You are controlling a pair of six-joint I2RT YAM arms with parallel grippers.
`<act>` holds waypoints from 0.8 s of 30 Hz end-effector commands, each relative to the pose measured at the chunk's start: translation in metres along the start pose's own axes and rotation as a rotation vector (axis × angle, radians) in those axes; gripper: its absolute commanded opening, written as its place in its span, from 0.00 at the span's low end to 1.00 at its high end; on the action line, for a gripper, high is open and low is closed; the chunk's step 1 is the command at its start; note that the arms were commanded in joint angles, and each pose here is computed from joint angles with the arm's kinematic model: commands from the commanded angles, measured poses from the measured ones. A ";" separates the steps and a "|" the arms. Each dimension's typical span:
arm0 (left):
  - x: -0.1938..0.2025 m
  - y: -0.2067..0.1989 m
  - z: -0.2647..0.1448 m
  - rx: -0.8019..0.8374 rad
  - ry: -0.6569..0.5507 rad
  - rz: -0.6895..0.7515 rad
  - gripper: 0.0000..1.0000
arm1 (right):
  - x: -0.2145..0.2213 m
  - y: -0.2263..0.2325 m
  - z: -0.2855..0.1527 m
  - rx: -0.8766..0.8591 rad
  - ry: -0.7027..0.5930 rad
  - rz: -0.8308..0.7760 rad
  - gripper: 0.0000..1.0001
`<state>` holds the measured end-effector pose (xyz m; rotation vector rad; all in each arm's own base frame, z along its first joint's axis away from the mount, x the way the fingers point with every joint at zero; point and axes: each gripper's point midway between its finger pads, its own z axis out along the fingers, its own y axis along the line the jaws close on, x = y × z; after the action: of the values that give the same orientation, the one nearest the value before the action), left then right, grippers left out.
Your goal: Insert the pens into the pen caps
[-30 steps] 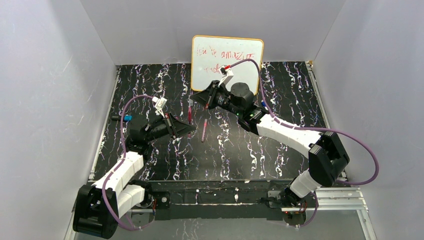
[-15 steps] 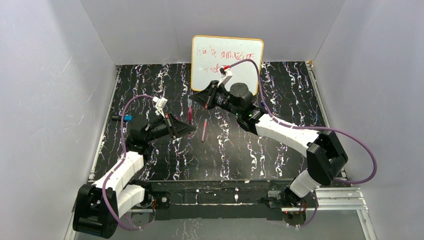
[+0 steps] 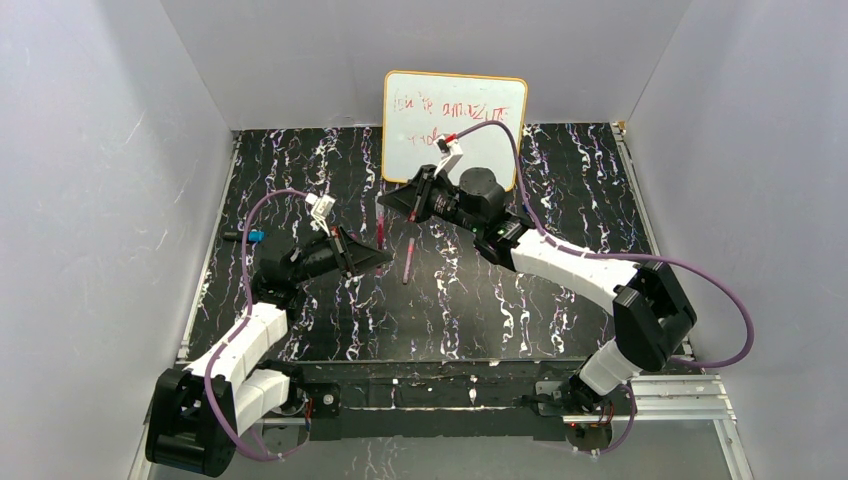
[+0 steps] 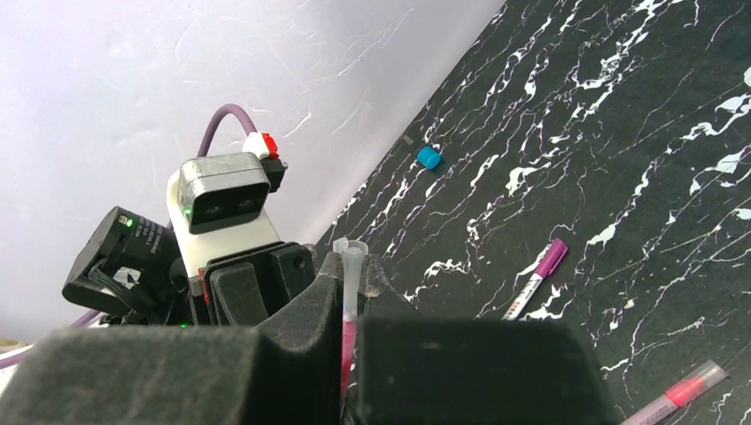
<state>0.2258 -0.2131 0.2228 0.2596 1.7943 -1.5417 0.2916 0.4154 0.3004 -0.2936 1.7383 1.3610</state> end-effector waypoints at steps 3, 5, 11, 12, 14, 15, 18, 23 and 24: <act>-0.005 0.004 -0.001 -0.034 0.004 0.071 0.00 | 0.002 0.014 -0.017 -0.042 0.015 -0.003 0.04; -0.009 0.005 0.001 -0.040 0.010 0.083 0.00 | 0.006 0.012 -0.021 -0.036 0.025 0.001 0.05; -0.027 0.009 0.007 -0.081 0.017 0.151 0.00 | 0.021 0.012 -0.030 -0.030 0.062 0.005 0.04; -0.030 0.010 0.008 -0.092 0.019 0.168 0.00 | 0.023 0.012 -0.031 -0.029 0.068 0.007 0.04; -0.035 0.012 0.009 -0.104 0.029 0.193 0.00 | 0.028 0.014 -0.032 -0.035 0.078 0.007 0.04; -0.036 0.012 0.010 -0.107 0.034 0.206 0.00 | 0.031 0.014 -0.031 -0.035 0.085 0.010 0.04; -0.044 0.008 0.011 -0.096 0.042 0.275 0.00 | 0.040 0.017 -0.029 -0.044 0.105 0.011 0.04; -0.055 -0.001 0.009 -0.097 0.037 0.402 0.00 | 0.048 0.024 -0.025 -0.061 0.130 -0.003 0.04; -0.057 -0.001 0.009 -0.102 0.036 0.414 0.00 | 0.046 0.024 -0.025 -0.061 0.128 -0.008 0.04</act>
<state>0.2613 -0.2096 0.2393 0.4818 1.7978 -1.2788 0.2513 0.4111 0.2820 -0.3510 1.8009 1.3932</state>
